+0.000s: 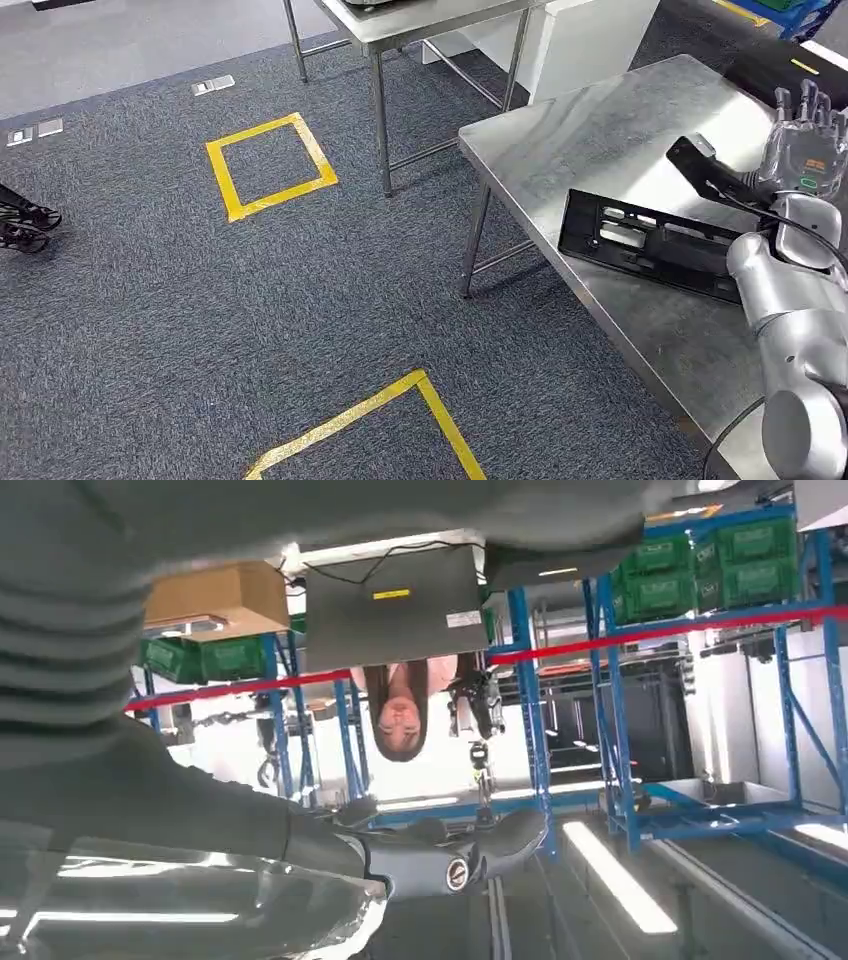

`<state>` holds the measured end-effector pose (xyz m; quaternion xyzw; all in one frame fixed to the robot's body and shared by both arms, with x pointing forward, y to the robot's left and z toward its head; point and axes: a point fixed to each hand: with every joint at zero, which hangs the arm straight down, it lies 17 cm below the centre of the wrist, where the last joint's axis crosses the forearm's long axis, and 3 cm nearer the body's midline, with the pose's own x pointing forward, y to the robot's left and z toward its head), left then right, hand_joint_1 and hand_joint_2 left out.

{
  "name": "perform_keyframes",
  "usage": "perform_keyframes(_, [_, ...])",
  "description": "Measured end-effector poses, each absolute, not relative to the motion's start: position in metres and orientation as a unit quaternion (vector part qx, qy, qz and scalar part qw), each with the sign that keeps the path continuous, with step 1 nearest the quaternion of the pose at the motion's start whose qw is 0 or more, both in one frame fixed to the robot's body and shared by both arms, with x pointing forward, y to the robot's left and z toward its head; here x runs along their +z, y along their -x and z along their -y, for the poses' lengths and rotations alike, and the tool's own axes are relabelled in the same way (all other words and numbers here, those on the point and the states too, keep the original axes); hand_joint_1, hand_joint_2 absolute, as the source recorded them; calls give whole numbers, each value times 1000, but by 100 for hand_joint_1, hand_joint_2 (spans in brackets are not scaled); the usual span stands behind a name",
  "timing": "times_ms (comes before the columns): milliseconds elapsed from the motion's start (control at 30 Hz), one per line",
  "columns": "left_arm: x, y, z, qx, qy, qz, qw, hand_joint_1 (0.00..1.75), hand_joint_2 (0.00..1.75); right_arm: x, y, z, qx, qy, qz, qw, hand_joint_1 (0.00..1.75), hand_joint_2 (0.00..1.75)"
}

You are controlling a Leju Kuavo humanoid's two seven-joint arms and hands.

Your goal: Take the parts from the cabinet and place them on the table.

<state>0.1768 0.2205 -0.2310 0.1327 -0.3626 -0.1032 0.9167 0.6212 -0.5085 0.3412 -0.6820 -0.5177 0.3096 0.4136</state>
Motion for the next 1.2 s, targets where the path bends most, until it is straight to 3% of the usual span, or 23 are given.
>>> perform_keyframes(1200, [-229, -183, -220, -108, -132, 368, 914, 0, 0, 339, -626, 490, 331, 685, 517, 393, 0, 0])
